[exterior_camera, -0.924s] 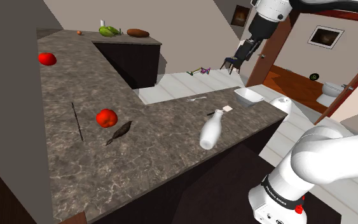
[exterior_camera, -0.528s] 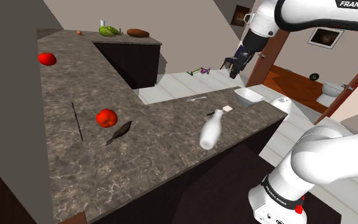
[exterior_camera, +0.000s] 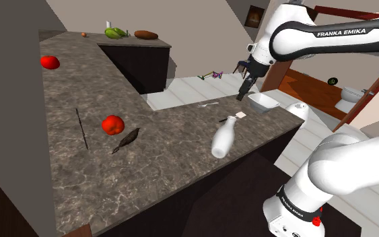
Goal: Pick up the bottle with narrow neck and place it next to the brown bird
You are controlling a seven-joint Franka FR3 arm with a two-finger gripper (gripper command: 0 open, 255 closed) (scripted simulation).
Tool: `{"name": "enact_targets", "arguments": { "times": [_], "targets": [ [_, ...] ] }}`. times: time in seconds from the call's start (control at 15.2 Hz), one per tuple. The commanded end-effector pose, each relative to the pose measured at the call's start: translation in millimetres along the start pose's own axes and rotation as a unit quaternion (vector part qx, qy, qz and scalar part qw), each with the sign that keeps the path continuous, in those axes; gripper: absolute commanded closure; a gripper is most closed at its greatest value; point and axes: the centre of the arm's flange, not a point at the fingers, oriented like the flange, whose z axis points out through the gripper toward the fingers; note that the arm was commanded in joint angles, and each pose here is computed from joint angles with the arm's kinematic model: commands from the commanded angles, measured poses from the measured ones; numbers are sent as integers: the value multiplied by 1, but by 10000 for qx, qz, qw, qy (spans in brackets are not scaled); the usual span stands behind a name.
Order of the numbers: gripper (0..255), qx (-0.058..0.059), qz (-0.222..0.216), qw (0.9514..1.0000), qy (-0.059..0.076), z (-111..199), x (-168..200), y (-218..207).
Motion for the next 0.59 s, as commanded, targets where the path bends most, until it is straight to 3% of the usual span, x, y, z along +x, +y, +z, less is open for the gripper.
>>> {"name": "enact_targets", "arguments": {
  "times": [0.0, 0.53],
  "targets": [
    [0, 106, -59, 9999, -29, 27, 1, 7],
    [0, 536, -284, 9980, -173, 131, 1, 43]
  ]
}}
